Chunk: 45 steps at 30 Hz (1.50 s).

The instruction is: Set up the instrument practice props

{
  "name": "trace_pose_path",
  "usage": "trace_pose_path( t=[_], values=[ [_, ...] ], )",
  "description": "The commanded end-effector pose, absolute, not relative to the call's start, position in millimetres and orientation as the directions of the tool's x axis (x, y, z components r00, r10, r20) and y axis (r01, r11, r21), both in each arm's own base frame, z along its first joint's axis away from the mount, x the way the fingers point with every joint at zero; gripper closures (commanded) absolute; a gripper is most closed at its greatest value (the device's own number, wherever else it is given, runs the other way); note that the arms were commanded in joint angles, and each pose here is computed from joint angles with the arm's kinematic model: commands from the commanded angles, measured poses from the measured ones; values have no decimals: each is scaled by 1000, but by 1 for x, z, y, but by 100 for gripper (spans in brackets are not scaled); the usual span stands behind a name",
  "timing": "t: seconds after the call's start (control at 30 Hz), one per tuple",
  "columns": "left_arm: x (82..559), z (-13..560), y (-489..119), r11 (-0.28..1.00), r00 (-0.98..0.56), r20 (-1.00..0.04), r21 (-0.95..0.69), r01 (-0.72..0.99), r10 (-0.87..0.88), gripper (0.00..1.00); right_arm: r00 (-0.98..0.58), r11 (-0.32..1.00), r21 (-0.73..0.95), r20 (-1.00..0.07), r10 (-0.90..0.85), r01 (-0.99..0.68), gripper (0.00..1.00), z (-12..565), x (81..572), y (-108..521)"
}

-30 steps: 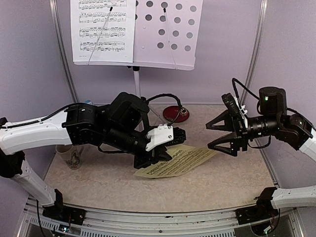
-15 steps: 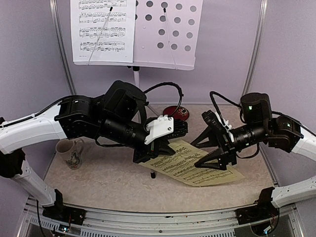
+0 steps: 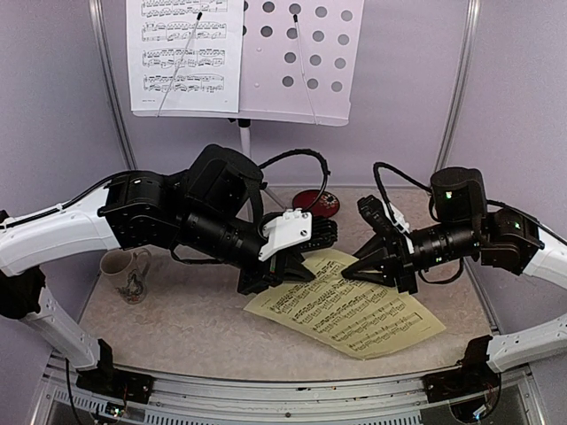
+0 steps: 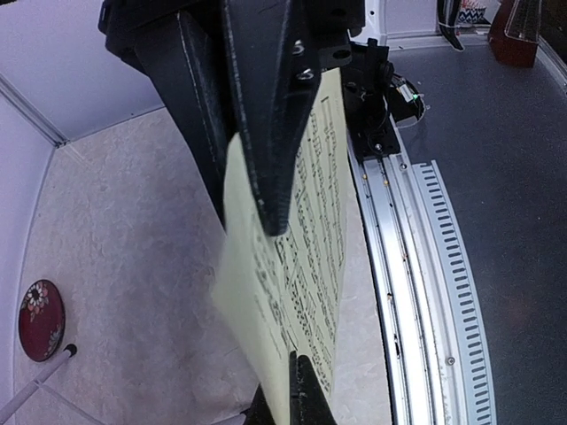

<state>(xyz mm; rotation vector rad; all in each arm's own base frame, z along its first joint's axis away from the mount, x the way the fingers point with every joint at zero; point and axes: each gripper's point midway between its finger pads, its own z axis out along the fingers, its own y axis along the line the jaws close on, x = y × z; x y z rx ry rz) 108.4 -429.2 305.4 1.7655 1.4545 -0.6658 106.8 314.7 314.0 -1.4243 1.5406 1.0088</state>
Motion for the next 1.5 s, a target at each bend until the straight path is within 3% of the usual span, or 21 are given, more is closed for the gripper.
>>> trace_pose_path(
  t=[0.0, 0.1, 0.57, 0.6, 0.7, 0.77, 0.87, 0.9, 1.03, 1.17, 1.3, 1.47],
  values=[
    [103, 322, -432, -107, 250, -797, 230, 967, 550, 100, -59, 102, 23, -928, -368, -995, 94, 315, 113, 314],
    [103, 324, -433, -105, 255, -800, 236, 966, 543, 100, -63, 119, 21, -932, -356, -993, 100, 319, 116, 314],
    [111, 331, -430, -51, 251, -816, 264, 963, 520, 97, -49, 135, 9, -954, -295, -991, 100, 336, 115, 310],
    [112, 332, -429, -41, 247, -819, 265, 963, 517, 91, -48, 136, 9, -956, -291, -991, 100, 337, 115, 310],
    [123, 343, -426, 43, 211, -853, 262, 964, 477, 59, -41, 140, 3, -963, -267, -990, 100, 345, 115, 310],
    [132, 360, -418, 119, 174, -908, 234, 965, 381, 41, -35, 152, -3, -968, -248, -988, 100, 350, 118, 310],
    [140, 391, -392, 242, 154, -974, 193, 951, 168, 4, -20, 174, -19, -975, -220, -985, 100, 359, 123, 311],
    [143, 400, -380, 294, 151, -983, 174, 940, 101, 2, -12, 181, -25, -979, -205, -983, 100, 364, 124, 312],
    [151, 430, -327, 423, 134, -983, 70, 904, -123, 1, 31, 188, -57, -990, -140, -980, 100, 384, 127, 315],
    [165, 405, -303, 501, 33, -984, -61, 863, -177, 1, 77, 195, -88, -995, -62, -977, 100, 408, 128, 317],
    [155, 371, -298, 480, -45, -971, -156, 864, -235, 1, 103, 196, -95, -994, 32, -976, 100, 433, 127, 315],
    [125, 351, -298, 416, -8, -950, -145, 898, -313, 1, 114, 190, -82, -980, 164, -978, 100, 468, 122, 311]
  ],
)
